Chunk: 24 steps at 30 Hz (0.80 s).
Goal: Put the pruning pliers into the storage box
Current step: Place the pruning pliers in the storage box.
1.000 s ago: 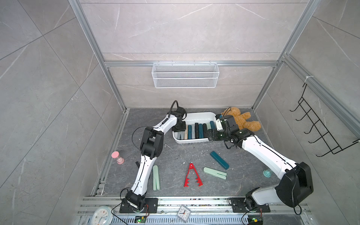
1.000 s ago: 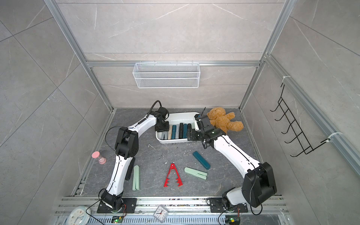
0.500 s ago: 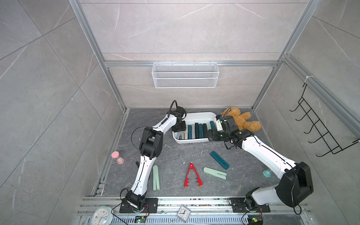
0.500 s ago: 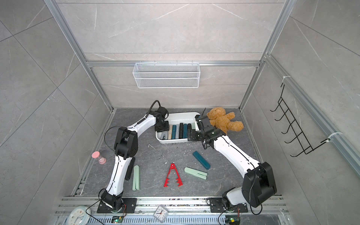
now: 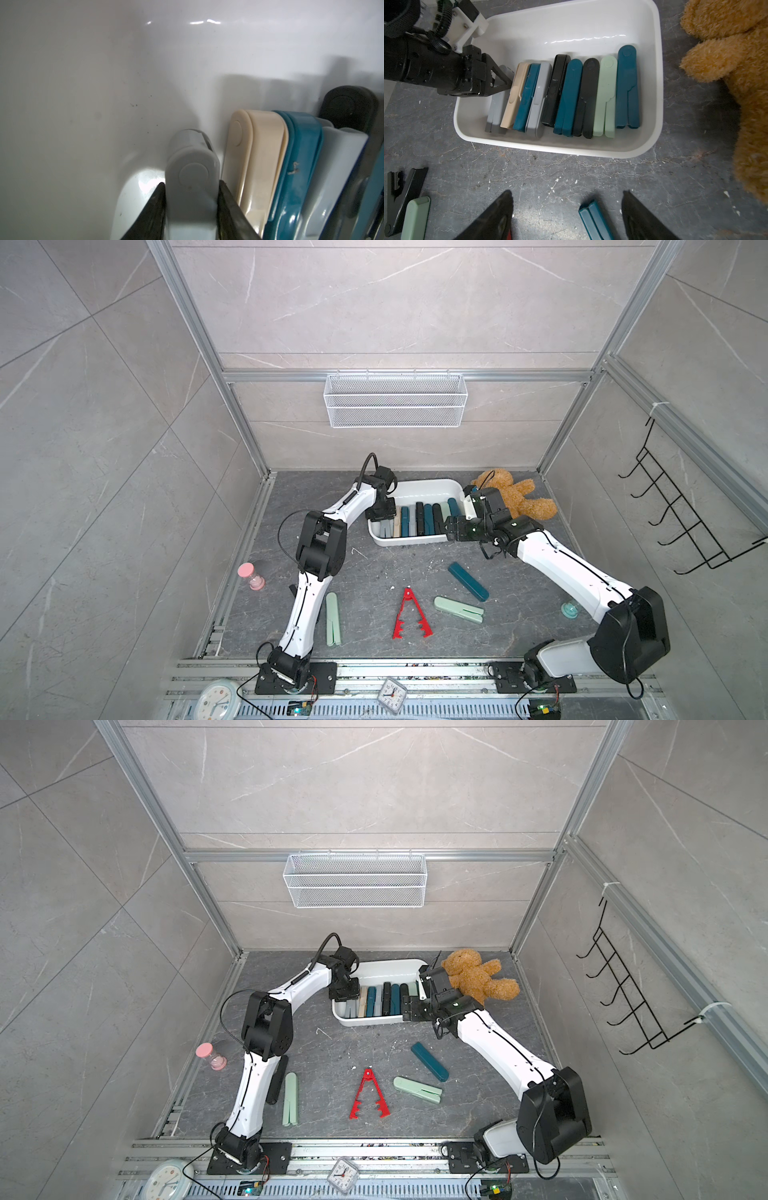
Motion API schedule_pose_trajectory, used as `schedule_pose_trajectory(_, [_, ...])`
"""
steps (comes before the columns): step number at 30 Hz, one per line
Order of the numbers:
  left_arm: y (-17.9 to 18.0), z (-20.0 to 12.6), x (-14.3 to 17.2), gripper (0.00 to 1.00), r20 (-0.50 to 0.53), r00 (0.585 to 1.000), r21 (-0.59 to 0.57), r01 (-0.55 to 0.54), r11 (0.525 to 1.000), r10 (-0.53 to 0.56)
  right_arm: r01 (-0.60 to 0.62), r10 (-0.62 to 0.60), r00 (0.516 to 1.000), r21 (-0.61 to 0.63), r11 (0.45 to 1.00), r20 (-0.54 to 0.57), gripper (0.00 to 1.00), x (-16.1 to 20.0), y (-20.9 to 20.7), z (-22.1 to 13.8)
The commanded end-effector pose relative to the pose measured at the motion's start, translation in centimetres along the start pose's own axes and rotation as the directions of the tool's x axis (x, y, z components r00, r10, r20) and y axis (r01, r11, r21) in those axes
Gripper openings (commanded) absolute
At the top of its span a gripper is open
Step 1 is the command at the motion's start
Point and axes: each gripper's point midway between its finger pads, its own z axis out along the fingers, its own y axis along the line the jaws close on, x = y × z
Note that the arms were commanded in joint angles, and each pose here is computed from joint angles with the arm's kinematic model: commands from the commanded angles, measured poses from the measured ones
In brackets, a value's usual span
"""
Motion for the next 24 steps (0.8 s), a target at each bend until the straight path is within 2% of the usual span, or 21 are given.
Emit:
schedule_pose_trajectory(1, [0.8, 0.7, 0.5, 0.25, -0.033, 0.999, -0.033, -0.007, 0.999, 0.006, -0.006, 0.006, 1.0, 0.02, 1.0, 0.012, 0.83, 0.0, -0.5, -0.7])
schedule_pose_trajectory(4, [0.7, 0.6, 0.5, 0.07, -0.035, 0.999, -0.025, -0.001, 1.0, 0.0, -0.009, 0.008, 1.0, 0.023, 1.0, 0.011, 0.83, 0.1, -0.7, -0.7])
schedule_pose_trajectory(6, [0.5, 0.3, 0.5, 0.0, -0.033, 0.999, -0.014, 0.001, 1.0, -0.002, -0.012, 0.012, 1.0, 0.022, 1.0, 0.009, 0.83, 0.2, -0.7, -0.6])
schedule_pose_trajectory(18, [-1.2, -1.2, -0.4, 0.0, -0.008, 0.999, 0.108, 0.054, 0.993, -0.054, -0.03, 0.031, 0.999, 0.054, 0.998, -0.015, 0.83, 0.9, -1.6, 0.7])
schedule_pose_trajectory(21, [-1.8, -1.0, -0.4, 0.1, -0.016, 0.998, 0.136, 0.069, 0.988, -0.068, -0.037, 0.038, 0.999, 0.057, 0.998, -0.014, 0.83, 1.0, -1.8, 0.7])
schedule_pose_trajectory(24, [-1.3, -0.8, -0.4, 0.21, -0.013, 0.997, 0.109, 0.074, 0.991, -0.073, -0.042, 0.043, 0.999, 0.061, 0.997, -0.014, 0.83, 1.1, -2.0, 0.7])
